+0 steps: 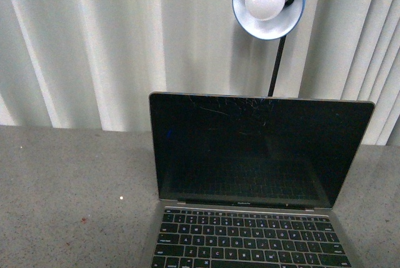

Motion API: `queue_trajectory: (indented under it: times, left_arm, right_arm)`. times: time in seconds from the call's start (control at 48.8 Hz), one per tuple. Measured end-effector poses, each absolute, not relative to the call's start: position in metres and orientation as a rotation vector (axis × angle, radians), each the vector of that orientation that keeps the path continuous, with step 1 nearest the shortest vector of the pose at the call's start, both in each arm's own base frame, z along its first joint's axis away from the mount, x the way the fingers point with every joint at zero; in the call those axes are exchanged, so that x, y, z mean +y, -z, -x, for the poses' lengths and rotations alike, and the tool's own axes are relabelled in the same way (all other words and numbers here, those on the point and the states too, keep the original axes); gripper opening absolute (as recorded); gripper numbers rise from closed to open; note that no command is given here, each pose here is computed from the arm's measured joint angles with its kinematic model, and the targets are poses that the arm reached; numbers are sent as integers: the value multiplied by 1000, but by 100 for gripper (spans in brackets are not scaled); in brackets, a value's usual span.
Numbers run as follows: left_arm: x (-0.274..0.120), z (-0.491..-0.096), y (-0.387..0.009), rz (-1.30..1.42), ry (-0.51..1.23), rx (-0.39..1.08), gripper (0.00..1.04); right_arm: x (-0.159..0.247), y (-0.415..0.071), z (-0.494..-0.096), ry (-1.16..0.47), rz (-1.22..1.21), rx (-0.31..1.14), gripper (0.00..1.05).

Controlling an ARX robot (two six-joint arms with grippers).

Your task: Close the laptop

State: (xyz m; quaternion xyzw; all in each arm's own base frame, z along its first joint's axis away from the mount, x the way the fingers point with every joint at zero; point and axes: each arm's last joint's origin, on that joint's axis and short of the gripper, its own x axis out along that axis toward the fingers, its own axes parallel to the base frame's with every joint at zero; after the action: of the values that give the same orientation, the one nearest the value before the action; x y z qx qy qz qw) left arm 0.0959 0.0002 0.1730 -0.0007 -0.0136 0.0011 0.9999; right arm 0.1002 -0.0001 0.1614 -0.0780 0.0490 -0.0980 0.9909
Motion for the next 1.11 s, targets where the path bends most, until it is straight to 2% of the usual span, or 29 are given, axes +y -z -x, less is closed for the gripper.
queue_trajectory:
  times: [0.082, 0.164, 0.389, 0.717, 0.901, 1.106]
  left_arm:
    - [0, -97, -171, 41, -68, 39, 98]
    - [-1, -103, -162, 118, -262, 202, 98]
    - [-1, -133, -167, 194, -250, 142, 98]
    - [2, -222, -209, -3, -85, 30, 98]
    - [-12, -292, -239, -337, 117, 2, 98]
    - [-30, -330, -265, -689, 265, -56, 98]
  right_arm:
    - [0, -163, -102, 189, 183, 93, 97]
    - [-1, -170, -105, 174, 195, 62, 97]
    - [-14, -185, -135, 167, 227, -5, 97]
    - [-39, -212, -207, 124, 334, -34, 97]
    - [-51, -237, -266, -24, 530, -26, 97]
    - [-58, -254, -309, -127, 773, -27, 97]
